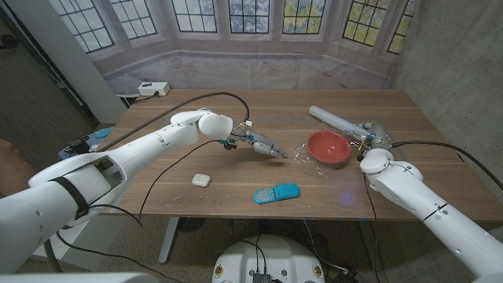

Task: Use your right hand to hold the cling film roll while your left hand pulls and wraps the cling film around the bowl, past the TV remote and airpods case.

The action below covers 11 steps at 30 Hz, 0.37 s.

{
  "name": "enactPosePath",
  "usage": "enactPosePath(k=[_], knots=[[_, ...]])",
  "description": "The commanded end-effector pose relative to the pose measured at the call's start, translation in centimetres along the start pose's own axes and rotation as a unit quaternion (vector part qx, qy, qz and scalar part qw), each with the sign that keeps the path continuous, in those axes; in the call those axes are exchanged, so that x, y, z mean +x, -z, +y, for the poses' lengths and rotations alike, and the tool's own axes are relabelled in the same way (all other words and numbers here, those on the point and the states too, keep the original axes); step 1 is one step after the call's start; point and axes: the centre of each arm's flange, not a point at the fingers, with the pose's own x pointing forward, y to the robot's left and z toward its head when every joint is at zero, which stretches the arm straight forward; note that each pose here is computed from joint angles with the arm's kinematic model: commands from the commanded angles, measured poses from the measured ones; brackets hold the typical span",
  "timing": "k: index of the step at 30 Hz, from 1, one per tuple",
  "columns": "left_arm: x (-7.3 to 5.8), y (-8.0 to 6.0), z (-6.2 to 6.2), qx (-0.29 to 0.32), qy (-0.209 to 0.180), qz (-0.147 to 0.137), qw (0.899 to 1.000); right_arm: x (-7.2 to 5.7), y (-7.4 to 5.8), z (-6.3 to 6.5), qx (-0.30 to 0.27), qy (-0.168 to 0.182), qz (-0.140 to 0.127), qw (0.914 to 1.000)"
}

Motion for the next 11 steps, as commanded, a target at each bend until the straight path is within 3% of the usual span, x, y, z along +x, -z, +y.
enactPosePath(k=[1,8,11], knots=[[-1.17,-0.69,2.27,-0.003,-0.049,-0.005,0.999,-0.32,-0.44,-0.51,-0.002,0.003,-0.01,0.9999],[-1.78,-1.23,3.12,-0.007,-0.07,-0.004,0.998,-0.79,-0.55,-0.92,0.0,-0.002,-0.016,0.9999],[-2.07,-1.26,3.12,-0.015,-0.076,-0.001,0.997,-1.05,-0.63,-1.3,0.011,-0.036,-0.029,0.9989]])
